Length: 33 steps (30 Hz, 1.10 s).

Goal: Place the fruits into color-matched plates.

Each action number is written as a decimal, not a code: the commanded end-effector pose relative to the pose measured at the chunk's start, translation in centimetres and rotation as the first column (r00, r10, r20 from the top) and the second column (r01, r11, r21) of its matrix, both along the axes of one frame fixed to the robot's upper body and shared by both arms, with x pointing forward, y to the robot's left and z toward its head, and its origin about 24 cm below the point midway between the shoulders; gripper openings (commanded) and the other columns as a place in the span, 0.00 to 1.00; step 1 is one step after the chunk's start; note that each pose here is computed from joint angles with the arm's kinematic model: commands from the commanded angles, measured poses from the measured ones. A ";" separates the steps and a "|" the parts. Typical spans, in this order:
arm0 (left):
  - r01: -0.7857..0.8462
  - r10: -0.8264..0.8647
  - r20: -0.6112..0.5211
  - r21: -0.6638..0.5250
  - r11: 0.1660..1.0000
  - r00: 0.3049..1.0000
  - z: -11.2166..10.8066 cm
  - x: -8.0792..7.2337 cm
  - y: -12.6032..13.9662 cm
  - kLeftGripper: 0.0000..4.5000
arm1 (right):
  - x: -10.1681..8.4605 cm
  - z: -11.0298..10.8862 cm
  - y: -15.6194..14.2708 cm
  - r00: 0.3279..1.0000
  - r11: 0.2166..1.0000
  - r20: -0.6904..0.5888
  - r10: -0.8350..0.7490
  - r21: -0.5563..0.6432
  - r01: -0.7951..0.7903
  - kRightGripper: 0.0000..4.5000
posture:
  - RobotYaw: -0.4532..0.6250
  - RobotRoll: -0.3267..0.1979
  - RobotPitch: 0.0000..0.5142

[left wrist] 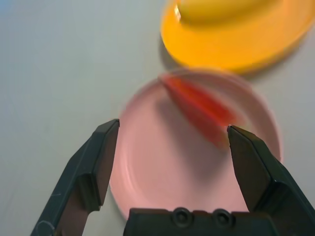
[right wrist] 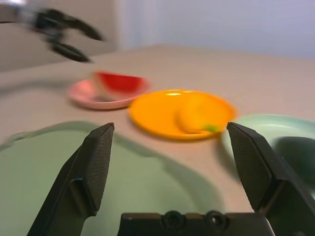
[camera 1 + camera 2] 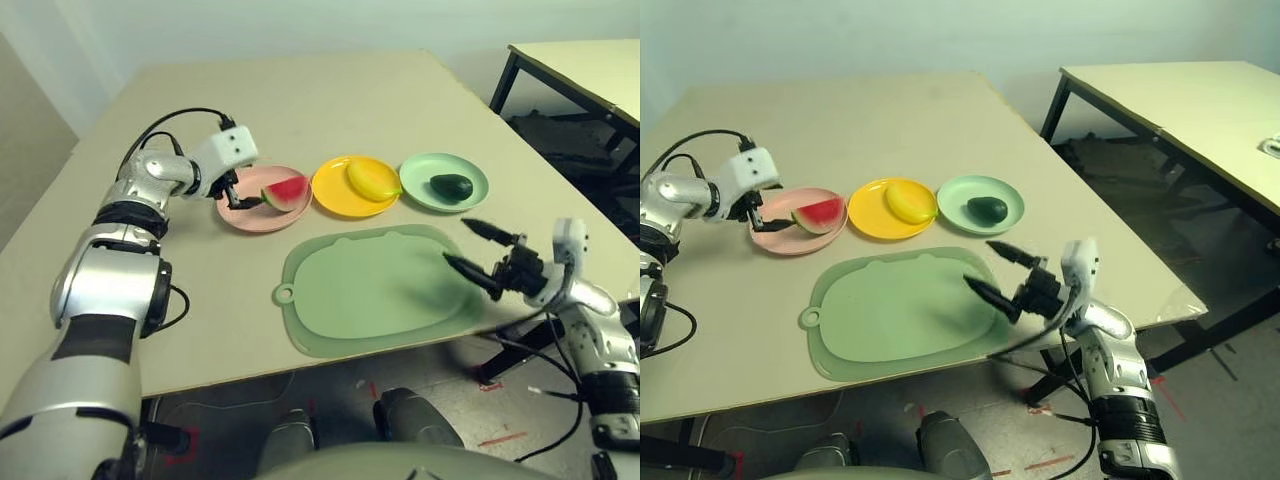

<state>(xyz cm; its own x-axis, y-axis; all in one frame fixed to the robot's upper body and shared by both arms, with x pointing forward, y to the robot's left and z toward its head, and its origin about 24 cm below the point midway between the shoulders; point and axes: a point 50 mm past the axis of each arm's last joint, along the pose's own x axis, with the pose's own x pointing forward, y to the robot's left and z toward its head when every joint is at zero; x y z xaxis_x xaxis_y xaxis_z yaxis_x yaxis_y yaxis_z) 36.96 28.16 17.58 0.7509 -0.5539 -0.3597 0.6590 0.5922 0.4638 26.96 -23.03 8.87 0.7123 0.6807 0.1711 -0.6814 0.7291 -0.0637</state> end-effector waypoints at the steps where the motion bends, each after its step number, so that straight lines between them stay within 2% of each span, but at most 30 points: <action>1: -0.069 0.078 0.042 -0.174 0.982 0.996 0.2 -1.1 1.9 0.99 | 0.6 0.1 -1.2 0.989 0.989 0.018 -0.148 -0.008 0.148 1.00 | 0.20 0.62 0.07; 4: -0.186 0.253 0.114 -0.411 0.892 0.961 -0.7 -3.5 4.4 0.99 | 0.8 -0.5 -3.9 0.940 0.940 0.003 -0.341 -0.011 0.341 1.00 | 0.23 0.62 0.08; 9: -0.300 0.470 0.128 -0.619 0.726 0.874 -3.0 -7.7 5.7 0.99 | 0.6 -2.2 -5.8 0.898 0.897 -0.009 -0.440 -0.057 0.439 1.00 | 0.27 0.62 0.09; 13: -0.351 0.540 0.097 -0.662 0.662 0.836 -5.6 -10.7 5.1 0.99 | 0.6 -2.7 -7.7 0.880 0.878 -0.014 -0.475 -0.078 0.473 1.00 | 0.29 0.62 0.08; 18: -0.422 0.603 0.021 -0.695 0.582 0.798 -8.7 -13.1 4.5 0.99 | 0.9 -2.4 -10.0 0.874 0.871 -0.018 -0.485 -0.097 0.481 1.00 | 0.32 0.62 0.08; 25: -0.465 0.636 -0.013 -0.694 0.550 0.771 -10.2 -14.4 3.9 0.99 | 1.1 -2.5 -11.0 0.885 0.884 -0.050 -0.463 -0.098 0.457 1.00 | 0.35 0.62 0.10; 33: -0.460 0.636 -0.010 -0.699 0.547 0.772 -10.1 -13.9 2.9 0.99 | 1.6 -2.3 -10.9 0.901 0.903 -0.073 -0.427 -0.091 0.421 1.00 | 0.37 0.62 0.17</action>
